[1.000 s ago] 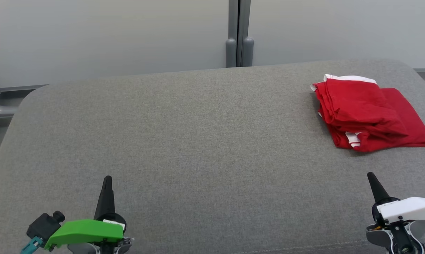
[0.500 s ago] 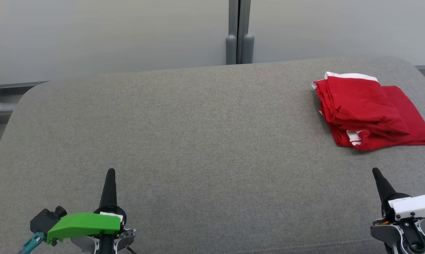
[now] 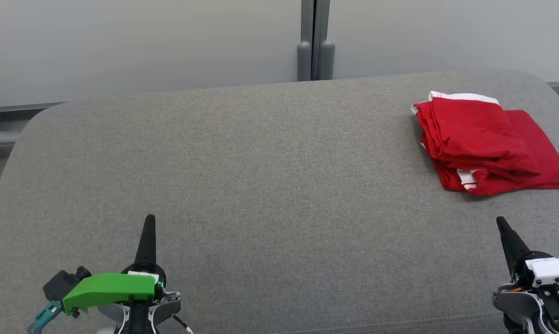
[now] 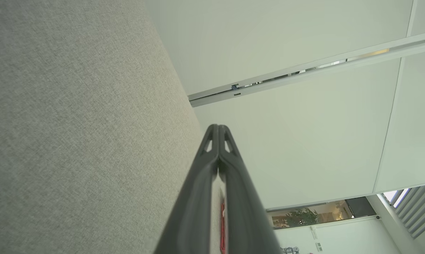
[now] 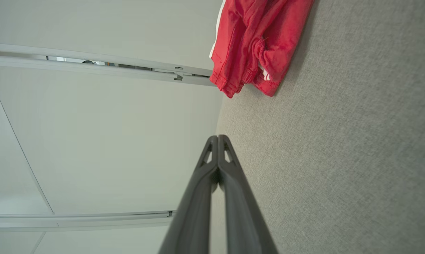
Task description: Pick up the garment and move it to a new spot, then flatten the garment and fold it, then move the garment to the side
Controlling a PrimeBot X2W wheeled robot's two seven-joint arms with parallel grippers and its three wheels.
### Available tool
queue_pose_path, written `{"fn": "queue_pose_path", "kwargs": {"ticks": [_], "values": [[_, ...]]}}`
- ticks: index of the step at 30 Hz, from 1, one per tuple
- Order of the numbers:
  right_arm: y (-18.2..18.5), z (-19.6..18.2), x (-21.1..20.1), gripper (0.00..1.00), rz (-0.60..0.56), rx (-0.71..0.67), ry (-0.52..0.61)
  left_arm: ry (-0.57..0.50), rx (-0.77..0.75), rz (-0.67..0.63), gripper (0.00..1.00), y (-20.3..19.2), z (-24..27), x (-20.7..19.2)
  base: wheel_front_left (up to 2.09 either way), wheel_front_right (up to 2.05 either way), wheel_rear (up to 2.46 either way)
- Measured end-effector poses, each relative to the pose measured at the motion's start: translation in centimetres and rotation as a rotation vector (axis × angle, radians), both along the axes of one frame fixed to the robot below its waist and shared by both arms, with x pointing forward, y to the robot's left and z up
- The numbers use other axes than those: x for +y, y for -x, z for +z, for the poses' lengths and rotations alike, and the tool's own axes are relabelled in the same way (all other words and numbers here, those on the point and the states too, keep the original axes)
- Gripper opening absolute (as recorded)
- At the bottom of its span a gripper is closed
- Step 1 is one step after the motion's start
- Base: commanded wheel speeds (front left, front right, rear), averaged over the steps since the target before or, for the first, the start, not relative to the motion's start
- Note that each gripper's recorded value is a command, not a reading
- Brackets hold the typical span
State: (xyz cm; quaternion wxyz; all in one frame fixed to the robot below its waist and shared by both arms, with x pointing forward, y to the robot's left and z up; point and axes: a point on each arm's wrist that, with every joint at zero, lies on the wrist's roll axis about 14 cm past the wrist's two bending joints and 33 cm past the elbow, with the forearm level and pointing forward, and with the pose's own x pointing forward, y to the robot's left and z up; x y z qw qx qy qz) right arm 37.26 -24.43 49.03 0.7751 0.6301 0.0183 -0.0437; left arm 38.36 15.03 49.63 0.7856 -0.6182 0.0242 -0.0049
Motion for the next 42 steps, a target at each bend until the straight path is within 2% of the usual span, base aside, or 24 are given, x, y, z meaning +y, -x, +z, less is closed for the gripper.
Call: {"fn": "queue_pose_path", "kwargs": {"ticks": [29,42], "values": [[-0.4,1.0,-1.3,0.00,-0.023,-0.071,-0.207,0.231,0.007,-0.011,0.00,-1.3,0.4,-0.8,0.00,0.00,0.00],[-0.4,1.0,-1.2,0.00,-0.022,-0.073,-0.212,0.236,0.005,-0.012,0.00,-1.4,0.5,-0.8,0.00,0.00,0.00]]}}
